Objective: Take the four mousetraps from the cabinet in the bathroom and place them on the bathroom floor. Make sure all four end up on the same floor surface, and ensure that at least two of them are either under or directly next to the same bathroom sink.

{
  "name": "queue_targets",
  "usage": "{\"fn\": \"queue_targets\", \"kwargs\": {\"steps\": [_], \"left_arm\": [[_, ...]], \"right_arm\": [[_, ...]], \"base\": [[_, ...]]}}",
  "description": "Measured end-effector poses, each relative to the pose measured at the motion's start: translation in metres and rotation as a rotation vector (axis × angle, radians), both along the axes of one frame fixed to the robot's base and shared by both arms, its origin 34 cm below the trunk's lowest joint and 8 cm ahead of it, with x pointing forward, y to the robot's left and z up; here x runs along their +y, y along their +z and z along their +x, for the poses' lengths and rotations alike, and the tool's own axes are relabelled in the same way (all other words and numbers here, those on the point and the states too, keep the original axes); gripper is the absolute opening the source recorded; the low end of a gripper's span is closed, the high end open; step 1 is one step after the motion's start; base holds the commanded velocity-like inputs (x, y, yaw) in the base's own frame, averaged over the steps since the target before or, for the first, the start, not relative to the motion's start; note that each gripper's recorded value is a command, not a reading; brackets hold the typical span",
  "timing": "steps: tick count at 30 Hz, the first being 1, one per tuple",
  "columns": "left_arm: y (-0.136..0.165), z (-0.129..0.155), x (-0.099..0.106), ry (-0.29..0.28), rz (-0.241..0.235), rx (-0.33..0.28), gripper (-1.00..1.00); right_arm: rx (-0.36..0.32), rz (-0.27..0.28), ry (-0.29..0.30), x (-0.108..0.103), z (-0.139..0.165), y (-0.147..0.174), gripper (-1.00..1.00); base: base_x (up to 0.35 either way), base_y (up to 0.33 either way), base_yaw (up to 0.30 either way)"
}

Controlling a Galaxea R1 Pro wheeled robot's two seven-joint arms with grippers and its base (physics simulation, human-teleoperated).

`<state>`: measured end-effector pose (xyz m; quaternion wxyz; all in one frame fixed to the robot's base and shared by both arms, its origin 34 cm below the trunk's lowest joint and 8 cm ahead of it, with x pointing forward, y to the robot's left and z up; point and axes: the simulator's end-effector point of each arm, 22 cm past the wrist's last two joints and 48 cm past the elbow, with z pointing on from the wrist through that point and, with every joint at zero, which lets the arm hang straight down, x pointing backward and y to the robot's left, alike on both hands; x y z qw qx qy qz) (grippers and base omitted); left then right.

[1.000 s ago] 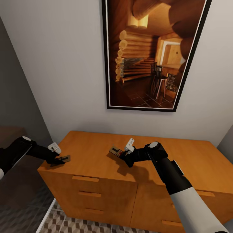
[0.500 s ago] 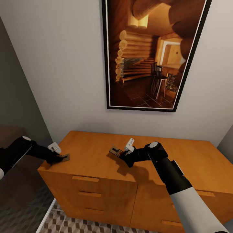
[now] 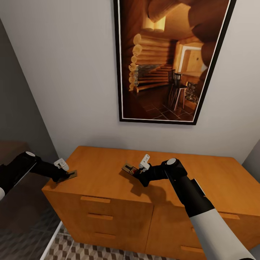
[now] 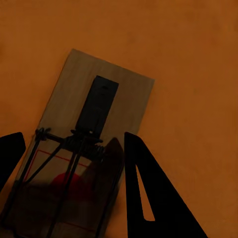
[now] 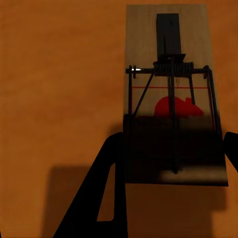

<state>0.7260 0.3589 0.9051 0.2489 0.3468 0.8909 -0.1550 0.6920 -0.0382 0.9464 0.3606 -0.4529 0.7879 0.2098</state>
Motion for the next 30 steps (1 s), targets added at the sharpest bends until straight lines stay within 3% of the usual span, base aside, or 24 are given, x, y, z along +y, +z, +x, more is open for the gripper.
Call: {"fn": "queue_targets", "kwargs": {"steps": [11, 23, 30], "left_arm": [[0.0, 0.0, 0.0, 0.001, 0.002, 0.002, -1.0], [0.041, 0.007, -0.038, -0.036, 0.002, -0.04, -1.0], [0.048, 0.007, -0.045, -0.046, -0.002, -0.051, -1.0]], "right_arm": [[0.001, 0.0, 0.0, 0.0, 0.0, 0.0, -1.0], [0.0, -0.001, 0.0, 0.0, 0.0, 0.0, -1.0], [0.0, 0.0, 0.0, 0.0, 0.0, 0.0, -1.0]], "base": [[0.0, 0.0, 0.0], [0.0, 0.0, 0.0], [0.0, 0.0, 0.0]]}}
